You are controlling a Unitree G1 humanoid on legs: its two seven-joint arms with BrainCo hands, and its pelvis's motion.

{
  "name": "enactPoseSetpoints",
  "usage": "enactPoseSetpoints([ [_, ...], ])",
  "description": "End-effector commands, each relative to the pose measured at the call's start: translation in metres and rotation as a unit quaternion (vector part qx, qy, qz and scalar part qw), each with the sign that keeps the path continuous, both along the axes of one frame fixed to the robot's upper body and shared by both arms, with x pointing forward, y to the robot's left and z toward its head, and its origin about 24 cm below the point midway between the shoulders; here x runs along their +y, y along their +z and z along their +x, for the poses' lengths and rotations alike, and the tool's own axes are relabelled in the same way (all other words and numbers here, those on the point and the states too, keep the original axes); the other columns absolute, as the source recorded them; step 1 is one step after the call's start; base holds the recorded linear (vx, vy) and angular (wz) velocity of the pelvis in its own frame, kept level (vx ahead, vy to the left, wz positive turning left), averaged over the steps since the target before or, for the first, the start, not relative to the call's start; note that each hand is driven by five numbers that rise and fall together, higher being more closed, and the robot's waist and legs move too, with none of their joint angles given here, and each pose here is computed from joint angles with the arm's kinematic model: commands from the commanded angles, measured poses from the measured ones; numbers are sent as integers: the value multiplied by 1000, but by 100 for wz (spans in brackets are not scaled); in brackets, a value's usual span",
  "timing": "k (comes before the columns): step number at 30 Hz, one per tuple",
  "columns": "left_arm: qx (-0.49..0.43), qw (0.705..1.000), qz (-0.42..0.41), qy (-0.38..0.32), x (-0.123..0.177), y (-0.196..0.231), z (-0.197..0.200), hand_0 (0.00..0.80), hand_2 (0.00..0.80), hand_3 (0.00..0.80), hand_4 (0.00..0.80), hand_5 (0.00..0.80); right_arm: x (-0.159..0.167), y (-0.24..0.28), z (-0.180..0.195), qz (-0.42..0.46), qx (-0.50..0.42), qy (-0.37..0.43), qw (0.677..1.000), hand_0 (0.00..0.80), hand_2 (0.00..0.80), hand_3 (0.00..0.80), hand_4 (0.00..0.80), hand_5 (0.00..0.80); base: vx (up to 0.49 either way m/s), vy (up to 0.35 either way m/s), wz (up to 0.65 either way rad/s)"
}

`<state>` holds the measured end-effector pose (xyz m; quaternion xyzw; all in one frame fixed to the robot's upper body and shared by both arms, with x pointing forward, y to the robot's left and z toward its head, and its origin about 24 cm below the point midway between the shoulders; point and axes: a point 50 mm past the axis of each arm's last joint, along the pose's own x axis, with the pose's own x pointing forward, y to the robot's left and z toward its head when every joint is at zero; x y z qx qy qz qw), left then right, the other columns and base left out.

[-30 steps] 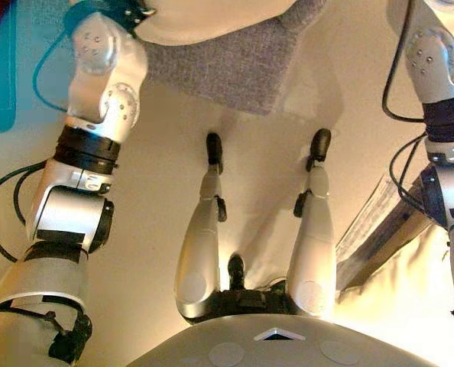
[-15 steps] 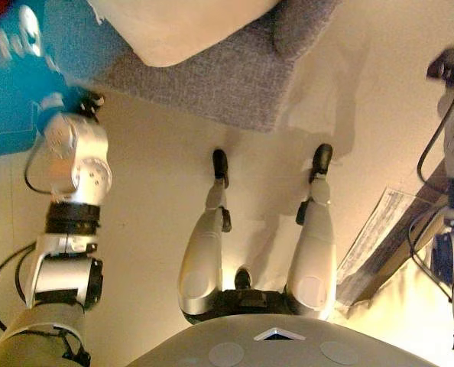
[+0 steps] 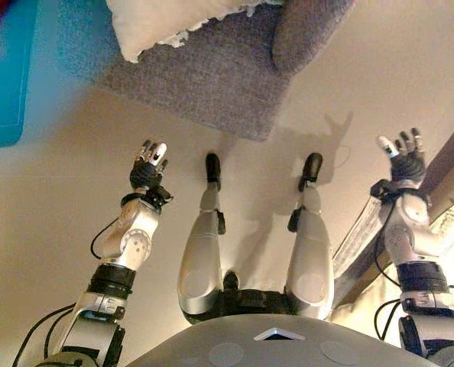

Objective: Pick up the cushion and take it to the sofa

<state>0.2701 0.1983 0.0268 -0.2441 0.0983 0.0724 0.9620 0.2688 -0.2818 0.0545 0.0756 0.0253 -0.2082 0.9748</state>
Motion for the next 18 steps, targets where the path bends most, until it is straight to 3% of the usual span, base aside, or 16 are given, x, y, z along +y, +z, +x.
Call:
enactPoseSetpoints([
  [1,-11,996,33,-87,-18,0,-8,0,0,0,0,0,42,-8,4,44,-25,105,993,0,0,0,0,0,-92,-242,4],
  [5,17,993,30,-114,-32,-7,-9,0,0,0,0,0,87,-12,9,34,6,229,973,0,0,0,0,0,-60,-95,11],
  [8,54,987,40,-143,-38,-20,-10,0,0,0,0,0,105,-20,8,41,31,271,961,0,0,0,0,0,-38,-17,4],
  [14,129,957,140,-219,-34,-48,-20,0,0,0,0,0,111,-53,-2,20,142,288,947,0,0,0,0,0,-16,-5,2],
  [18,216,934,161,-236,-20,-81,-38,0,0,0,0,0,104,-93,-22,23,241,268,933,0,0,0,0,0,0,0,0],
])
